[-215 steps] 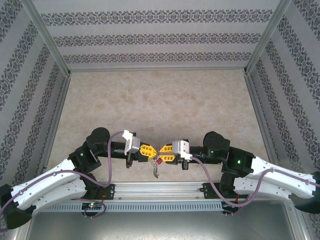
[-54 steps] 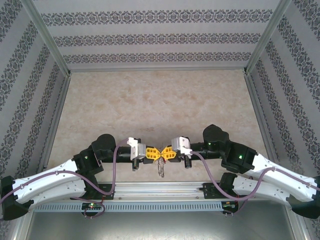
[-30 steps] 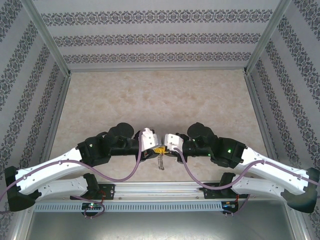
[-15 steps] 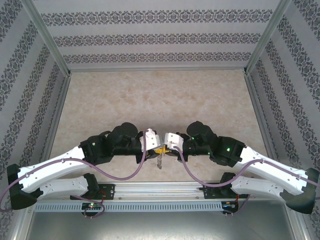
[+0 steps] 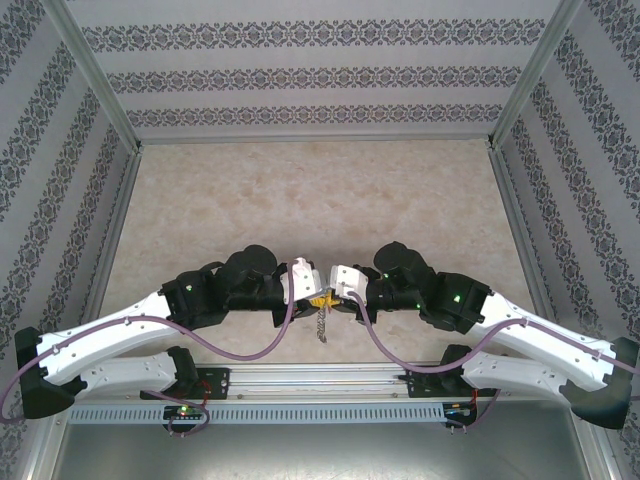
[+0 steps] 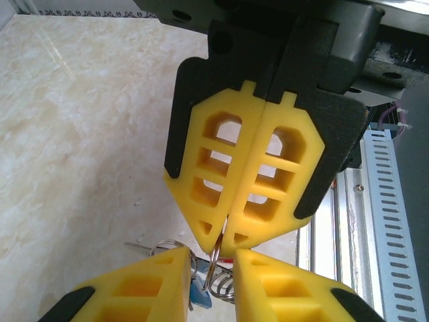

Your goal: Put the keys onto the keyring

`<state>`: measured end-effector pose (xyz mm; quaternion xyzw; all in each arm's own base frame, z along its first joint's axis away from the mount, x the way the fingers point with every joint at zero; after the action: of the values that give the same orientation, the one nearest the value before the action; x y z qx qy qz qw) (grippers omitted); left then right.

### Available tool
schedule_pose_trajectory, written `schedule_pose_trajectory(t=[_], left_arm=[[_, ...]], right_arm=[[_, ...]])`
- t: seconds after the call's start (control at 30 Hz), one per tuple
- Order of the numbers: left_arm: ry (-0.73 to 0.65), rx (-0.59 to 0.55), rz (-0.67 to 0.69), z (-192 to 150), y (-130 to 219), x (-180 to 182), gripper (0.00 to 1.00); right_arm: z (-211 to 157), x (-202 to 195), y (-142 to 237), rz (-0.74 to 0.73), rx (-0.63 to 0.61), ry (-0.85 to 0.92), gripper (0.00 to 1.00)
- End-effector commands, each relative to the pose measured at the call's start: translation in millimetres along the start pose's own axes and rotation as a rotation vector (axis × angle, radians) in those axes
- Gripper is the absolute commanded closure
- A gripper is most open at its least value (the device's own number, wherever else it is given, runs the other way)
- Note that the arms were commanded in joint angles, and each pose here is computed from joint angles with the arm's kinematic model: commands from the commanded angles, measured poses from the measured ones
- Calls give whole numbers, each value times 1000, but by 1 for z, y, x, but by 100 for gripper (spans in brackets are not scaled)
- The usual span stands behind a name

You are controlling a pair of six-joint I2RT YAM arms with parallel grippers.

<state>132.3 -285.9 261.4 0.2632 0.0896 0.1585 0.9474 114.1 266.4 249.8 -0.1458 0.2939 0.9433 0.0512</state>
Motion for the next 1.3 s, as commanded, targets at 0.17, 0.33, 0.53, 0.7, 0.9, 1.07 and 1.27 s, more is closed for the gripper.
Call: schedule_pose_trajectory(t=[0.17,0.33,0.53,0.7,0.9,1.07,1.27], left_arm=[[-5,-51,-21,-2,12,-8,76],[-3,-59,-30,-2,14,-10,76],[-13,-62,-37,2,9,-10,77],[-23,-55,-33,2,3,-8,80],[-32,-68,-39,6,3,-9,100],[-29,-138,-31,13,14,-10,100],[-37,-301,-84,26,31,-20,100]], right_arm=[[21,0,10,-12,-115,30,100],[23,2,11,1,-129,33,100],[25,4,11,13,-140,26,100],[25,5,11,19,-146,24,100],[24,6,10,27,-148,21,100],[22,8,10,31,-146,12,100],[19,16,10,33,-182,-2,86]])
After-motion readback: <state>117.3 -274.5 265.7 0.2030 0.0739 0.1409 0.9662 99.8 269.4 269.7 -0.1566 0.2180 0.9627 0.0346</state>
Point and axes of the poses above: each hand's point on the last joint's axis, 136 mm out from that joint toward the fingers, its own y axis back along the fingers, its own x axis along the line the jaws close on, z = x × y, the point moved 2 cm from there along y, back along the fingers, and after that the axes turned 12 degrees about y, right-handed, at the moved point
